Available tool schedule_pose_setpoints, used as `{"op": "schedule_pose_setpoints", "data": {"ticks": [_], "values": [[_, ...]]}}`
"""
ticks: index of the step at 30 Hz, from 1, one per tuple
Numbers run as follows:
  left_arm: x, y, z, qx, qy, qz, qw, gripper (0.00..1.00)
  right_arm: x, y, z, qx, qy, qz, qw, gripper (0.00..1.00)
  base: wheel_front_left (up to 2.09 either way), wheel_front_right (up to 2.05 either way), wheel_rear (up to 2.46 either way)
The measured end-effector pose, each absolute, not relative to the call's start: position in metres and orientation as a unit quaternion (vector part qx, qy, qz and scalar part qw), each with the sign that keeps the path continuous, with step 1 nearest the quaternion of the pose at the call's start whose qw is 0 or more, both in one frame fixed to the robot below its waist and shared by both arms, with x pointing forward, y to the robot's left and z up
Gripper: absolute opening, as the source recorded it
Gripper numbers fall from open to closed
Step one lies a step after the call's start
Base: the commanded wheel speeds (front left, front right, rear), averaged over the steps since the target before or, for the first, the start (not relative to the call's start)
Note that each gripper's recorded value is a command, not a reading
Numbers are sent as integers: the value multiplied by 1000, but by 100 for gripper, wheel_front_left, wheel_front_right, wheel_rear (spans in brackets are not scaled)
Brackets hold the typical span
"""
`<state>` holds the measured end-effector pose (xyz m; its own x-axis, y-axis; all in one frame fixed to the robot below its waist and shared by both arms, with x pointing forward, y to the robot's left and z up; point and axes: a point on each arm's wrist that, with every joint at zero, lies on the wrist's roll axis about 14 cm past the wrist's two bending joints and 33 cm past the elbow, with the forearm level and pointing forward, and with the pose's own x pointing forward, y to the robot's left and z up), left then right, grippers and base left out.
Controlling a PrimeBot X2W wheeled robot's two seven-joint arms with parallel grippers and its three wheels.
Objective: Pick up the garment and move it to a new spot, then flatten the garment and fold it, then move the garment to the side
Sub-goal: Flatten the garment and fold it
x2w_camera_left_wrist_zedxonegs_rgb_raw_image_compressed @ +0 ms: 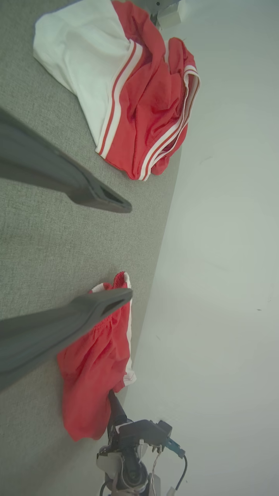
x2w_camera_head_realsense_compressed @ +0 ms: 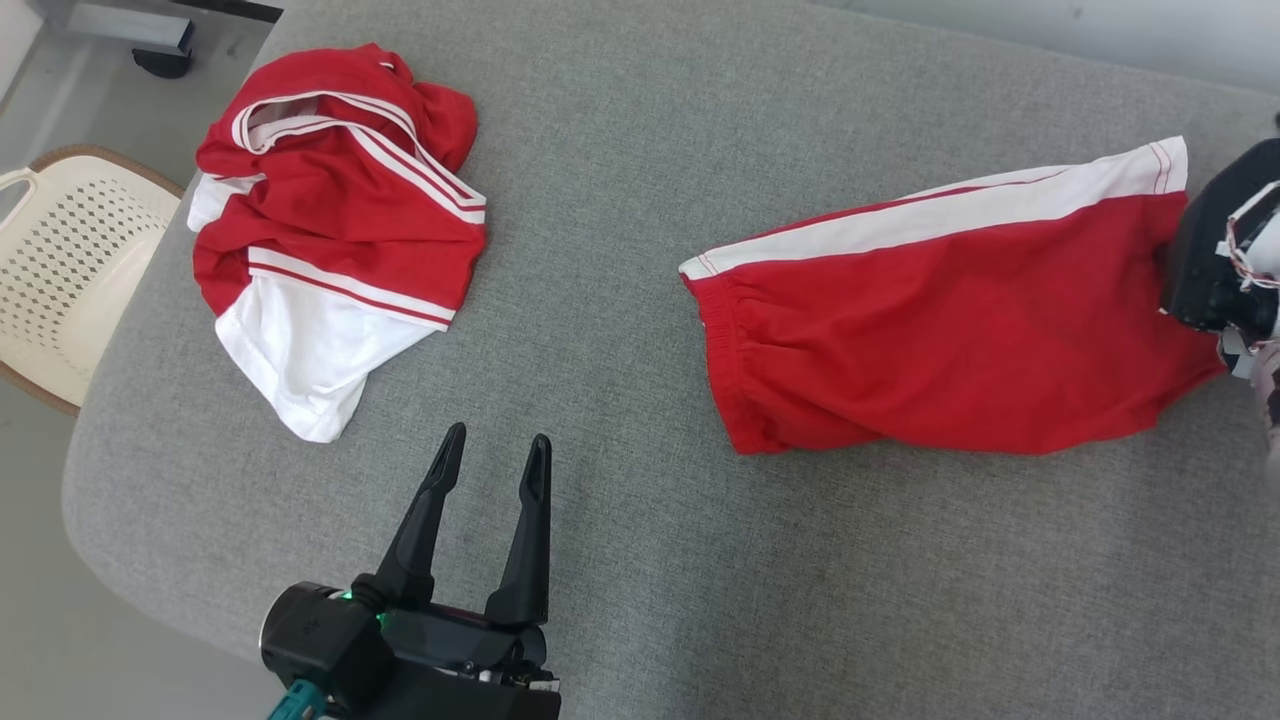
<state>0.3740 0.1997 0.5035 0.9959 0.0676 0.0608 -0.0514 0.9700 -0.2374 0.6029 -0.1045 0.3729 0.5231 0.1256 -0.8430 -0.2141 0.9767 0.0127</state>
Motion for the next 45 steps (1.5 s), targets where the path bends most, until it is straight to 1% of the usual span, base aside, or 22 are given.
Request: {"op": "schedule_pose_setpoints", "data": {"ticks": [1,2,3,4,8,19,28,33,37,42,45], "values": [[374,199,504,-120,-34,29,992,100,601,-104,373,-53,483,98,868,43,0,0,0],[374,199,504,-121,-35,29,992,100,600,-104,374,-58,486,98,866,26,0,0,0],[373,199,504,-122,-35,29,991,100,599,-104,375,-62,489,98,865,2,0,0,0],[373,199,504,-123,-35,29,991,100,597,-104,375,-69,490,99,863,0,0,0,0],[373,197,505,-125,-37,26,991,100,592,-105,378,-76,488,98,864,0,0,0,0],[370,188,514,-132,-50,9,990,100,574,-123,389,-38,453,76,888,0,0,0,0],[371,173,519,-140,-58,-17,988,100,545,-176,393,-26,435,24,900,0,0,0,0],[371,163,525,-144,-66,-34,987,100,534,-190,406,-18,419,9,908,0,0,0,0],[366,157,529,-148,-71,-42,986,100,535,-173,434,-9,385,26,923,0,0,0,0],[357,157,533,-150,-77,-42,985,100,533,-137,460,-25,358,73,930,0,0,0,0],[353,160,535,-150,-82,-39,985,100,530,-107,475,-36,345,111,931,0,0,0,0]]}}
